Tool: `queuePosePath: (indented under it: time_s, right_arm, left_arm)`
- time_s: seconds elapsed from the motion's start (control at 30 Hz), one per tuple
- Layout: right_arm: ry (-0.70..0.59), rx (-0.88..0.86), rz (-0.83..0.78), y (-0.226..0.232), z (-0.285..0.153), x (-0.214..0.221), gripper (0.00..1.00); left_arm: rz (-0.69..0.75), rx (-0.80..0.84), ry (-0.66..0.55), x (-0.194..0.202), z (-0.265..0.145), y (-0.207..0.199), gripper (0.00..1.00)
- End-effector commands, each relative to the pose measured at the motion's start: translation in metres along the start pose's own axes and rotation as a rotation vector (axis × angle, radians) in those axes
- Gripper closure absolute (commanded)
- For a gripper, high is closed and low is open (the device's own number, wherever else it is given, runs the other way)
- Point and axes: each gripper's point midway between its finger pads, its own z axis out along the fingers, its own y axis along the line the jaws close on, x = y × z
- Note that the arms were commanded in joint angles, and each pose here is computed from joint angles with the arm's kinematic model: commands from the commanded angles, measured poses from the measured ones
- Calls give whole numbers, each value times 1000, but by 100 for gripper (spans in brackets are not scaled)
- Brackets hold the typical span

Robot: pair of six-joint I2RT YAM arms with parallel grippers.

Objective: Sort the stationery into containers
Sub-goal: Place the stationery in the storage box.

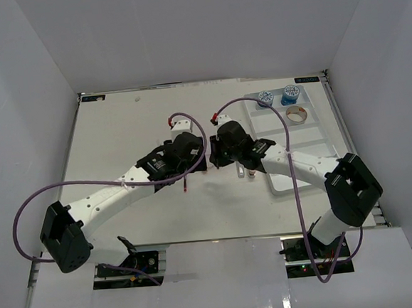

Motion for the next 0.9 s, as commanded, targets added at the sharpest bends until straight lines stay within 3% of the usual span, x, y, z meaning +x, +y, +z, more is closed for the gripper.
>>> queuePosePath:
  time_s: [0.0,0.37,0.6,0.87]
  right_arm:
    - [-44,89,8,-32,-2,-18,92]
    - [-164,320,211,-196,-40,-83,92]
    - [-186,412,318,-282,-41,-102,92]
    - [-136,443,353,-336,-11,-99,91]
  left_arm:
    - [-59,26,-55,-19,-14,8,23]
    - [-147,-59,-128,-75,-2,105,15]
    - [-133,-140,-140,-64,19,155,3]
    - [-114,-172,-169,-51,24,177,2]
